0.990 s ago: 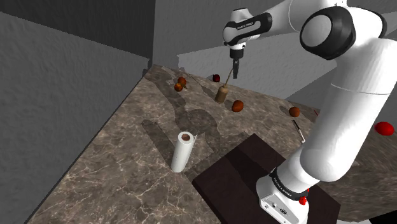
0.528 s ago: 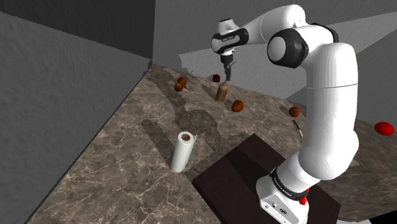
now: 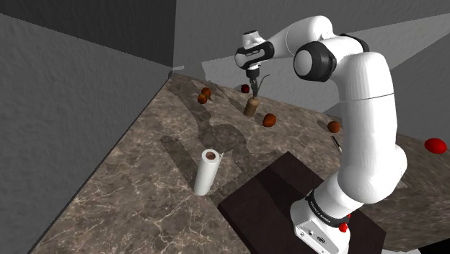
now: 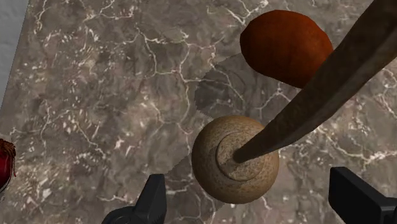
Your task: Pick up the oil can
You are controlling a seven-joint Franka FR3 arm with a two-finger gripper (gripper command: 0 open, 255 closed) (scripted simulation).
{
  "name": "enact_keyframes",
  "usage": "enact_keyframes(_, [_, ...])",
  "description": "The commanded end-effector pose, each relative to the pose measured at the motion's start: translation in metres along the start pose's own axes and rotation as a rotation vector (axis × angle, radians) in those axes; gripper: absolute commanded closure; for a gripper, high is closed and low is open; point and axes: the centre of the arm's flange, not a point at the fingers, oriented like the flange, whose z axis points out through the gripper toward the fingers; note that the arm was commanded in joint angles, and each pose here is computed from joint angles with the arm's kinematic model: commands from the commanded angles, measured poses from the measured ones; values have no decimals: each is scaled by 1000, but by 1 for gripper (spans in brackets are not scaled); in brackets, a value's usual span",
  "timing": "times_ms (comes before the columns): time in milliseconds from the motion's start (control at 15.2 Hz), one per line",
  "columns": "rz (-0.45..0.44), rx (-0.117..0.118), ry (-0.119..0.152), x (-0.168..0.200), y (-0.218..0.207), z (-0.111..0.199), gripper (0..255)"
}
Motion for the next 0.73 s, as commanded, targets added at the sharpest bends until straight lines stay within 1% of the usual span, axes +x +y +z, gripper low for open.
enact_keyframes(0, [0, 0, 0, 2, -1, 7, 0])
enact_keyframes(66, [0, 0, 0, 2, -1, 7, 0])
enact_keyframes(132, [0, 0, 0, 3, -1, 7, 255])
enact_keyframes(660, [0, 0, 0, 3, -1, 7, 255])
